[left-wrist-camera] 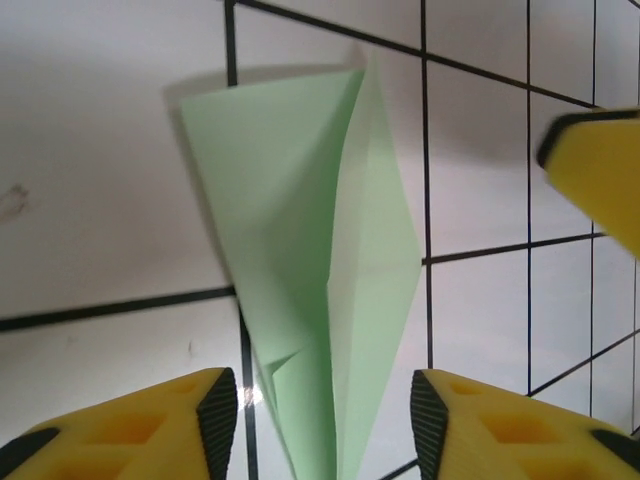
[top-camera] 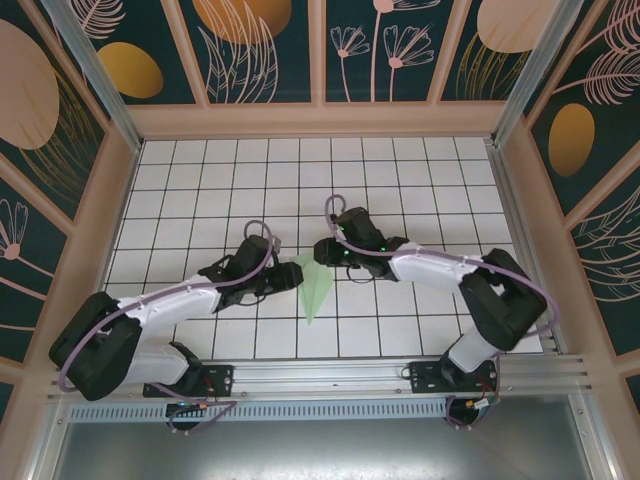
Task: Fold a paper plane with a square sheet of paper (pick it up from the middle)
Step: Turn over the paper at the center of the table.
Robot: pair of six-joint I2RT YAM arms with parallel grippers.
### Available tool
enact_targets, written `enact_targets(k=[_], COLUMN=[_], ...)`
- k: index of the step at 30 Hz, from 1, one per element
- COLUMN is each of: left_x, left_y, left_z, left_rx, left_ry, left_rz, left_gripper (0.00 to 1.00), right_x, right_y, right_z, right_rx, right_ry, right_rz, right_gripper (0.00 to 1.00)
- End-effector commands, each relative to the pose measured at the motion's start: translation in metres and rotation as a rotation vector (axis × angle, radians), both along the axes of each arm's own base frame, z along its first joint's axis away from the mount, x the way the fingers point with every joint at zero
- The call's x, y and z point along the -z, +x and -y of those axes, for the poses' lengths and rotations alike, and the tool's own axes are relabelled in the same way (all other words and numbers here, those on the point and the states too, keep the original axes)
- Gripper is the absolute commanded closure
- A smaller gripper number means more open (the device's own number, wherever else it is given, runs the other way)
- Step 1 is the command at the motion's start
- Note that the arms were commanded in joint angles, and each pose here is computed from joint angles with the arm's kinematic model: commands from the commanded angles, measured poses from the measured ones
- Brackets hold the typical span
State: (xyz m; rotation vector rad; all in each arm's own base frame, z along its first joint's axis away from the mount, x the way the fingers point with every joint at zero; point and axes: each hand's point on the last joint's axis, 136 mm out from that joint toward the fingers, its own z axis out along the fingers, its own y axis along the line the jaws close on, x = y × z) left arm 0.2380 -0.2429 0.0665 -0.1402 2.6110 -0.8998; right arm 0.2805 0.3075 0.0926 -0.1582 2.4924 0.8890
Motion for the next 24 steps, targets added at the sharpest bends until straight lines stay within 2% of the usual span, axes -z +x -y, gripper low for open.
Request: enact_targets(k=[1,7,13,24], left_x=[-0.002,0.015,0.028,0.047], left_y=[0.012,0.018,0.023,0.022], left_z=[0.006,0.011,0.012,0.007], left_rx=[0.023,0.044,0.057,0.075], left_ry=[0.022,0.066,0.114,0.185], left_rz=[0.023,-0.011,-0.027,-0.057], left_gripper=[0.45,0.42,0.42,0.49], right_x=[0.022,0.031,0.040,0.049], right_y=[-0.002,-0.022,-0.027,-0.027], right_z=[0.033,0.035,0.031,0.012], right_rx=[0.216,0.254,0.275,0.237], right_ry=[0.029,0.144,0.159,0.149], right_rz=[-0.096,-0.200,-0.267,-0.311], right_gripper=[0.65,0.61,0.61,0.62])
